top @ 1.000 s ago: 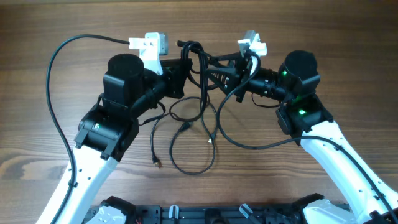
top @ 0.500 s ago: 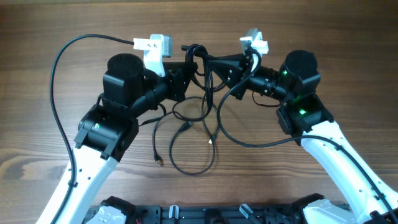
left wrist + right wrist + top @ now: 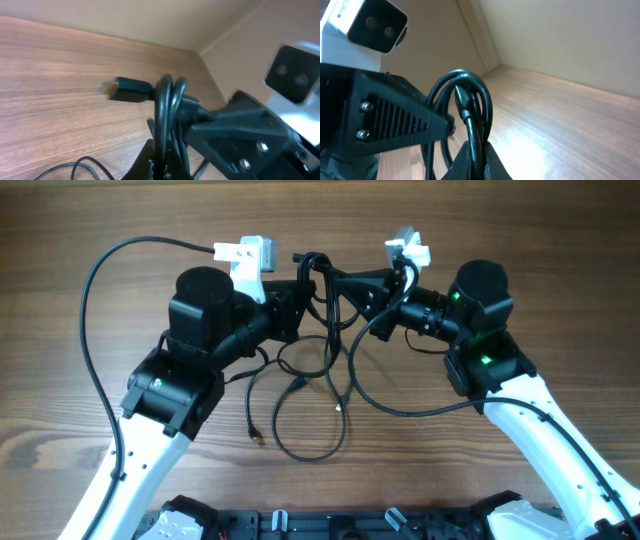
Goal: Untangle cables
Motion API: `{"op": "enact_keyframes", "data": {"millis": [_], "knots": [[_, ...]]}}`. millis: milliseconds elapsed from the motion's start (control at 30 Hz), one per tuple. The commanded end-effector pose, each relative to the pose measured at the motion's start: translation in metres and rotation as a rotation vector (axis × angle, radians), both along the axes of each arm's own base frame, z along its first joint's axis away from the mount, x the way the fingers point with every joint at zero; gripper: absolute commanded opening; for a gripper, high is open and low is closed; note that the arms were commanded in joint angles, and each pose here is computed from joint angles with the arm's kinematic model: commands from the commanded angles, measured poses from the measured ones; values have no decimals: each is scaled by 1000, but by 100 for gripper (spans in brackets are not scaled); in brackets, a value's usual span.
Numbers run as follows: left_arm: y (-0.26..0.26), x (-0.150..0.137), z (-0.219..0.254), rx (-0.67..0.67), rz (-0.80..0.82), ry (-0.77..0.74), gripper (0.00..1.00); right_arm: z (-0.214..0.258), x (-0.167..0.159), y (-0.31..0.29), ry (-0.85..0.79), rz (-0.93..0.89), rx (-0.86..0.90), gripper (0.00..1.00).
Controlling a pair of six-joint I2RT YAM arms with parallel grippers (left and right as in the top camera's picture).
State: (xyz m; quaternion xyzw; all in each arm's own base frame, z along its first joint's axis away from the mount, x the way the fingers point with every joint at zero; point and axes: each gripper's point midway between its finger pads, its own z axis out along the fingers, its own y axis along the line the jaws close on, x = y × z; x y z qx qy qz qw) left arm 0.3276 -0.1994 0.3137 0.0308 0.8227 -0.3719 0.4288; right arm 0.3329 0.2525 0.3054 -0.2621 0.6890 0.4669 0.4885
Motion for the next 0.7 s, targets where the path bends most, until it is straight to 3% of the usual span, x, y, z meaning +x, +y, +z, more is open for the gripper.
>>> {"op": "enact_keyframes", "data": {"millis": [0,167,400,433,467,500,533,667], "knots": [[37,27,8,-110,321,60,4,-7,-5,1,36,23,-11,4],[52,33,8,-255,483,145,4,-10,-6,1,52,25,-17,4],[52,32,3,-238,482,157,4,-10,-5,1,53,24,-17,4],[53,31,2,-230,482,160,4,-11,-5,1,54,24,-16,14],[53,31,0,-213,475,156,4,-11,-5,1,55,23,-16,38],[53,30,-1,-188,464,146,4,-11,-4,1,54,18,-17,78],[52,29,-2,-163,451,136,4,-11,-3,0,54,11,-17,97],[46,27,-2,-69,364,80,4,-12,4,-3,67,-38,-16,100]]}}
